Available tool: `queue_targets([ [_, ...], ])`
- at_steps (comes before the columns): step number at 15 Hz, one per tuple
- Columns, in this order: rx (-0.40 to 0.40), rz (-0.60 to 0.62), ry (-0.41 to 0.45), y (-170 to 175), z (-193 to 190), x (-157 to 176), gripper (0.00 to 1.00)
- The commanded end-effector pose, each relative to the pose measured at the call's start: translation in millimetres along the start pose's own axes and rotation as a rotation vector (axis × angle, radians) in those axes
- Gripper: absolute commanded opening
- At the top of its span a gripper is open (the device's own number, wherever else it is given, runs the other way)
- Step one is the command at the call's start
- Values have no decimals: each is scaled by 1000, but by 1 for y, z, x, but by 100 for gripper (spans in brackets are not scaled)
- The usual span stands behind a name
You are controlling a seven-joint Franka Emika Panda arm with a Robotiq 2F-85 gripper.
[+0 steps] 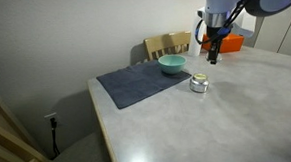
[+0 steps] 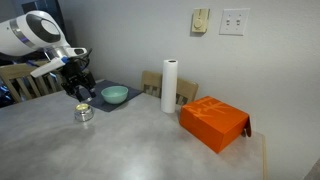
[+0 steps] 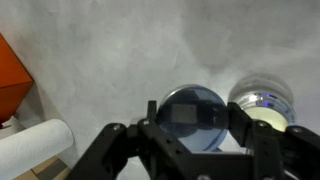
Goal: Cover the silver bottle with the silver lid
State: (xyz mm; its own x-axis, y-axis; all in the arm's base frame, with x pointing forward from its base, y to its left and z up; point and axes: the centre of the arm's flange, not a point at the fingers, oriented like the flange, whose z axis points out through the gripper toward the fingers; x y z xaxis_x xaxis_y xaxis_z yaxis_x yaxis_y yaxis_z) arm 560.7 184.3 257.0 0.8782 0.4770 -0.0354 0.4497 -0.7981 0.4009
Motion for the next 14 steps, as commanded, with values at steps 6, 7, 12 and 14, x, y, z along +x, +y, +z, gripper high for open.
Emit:
queue_targets([
  [6, 199, -99, 2, -5, -31, -16, 44],
  [7, 200, -104, -3, -6, -26, -15, 44],
  [12, 261, -170, -47, -9, 4, -7, 44],
  [14, 314, -225, -63, -18, 13, -4, 44],
])
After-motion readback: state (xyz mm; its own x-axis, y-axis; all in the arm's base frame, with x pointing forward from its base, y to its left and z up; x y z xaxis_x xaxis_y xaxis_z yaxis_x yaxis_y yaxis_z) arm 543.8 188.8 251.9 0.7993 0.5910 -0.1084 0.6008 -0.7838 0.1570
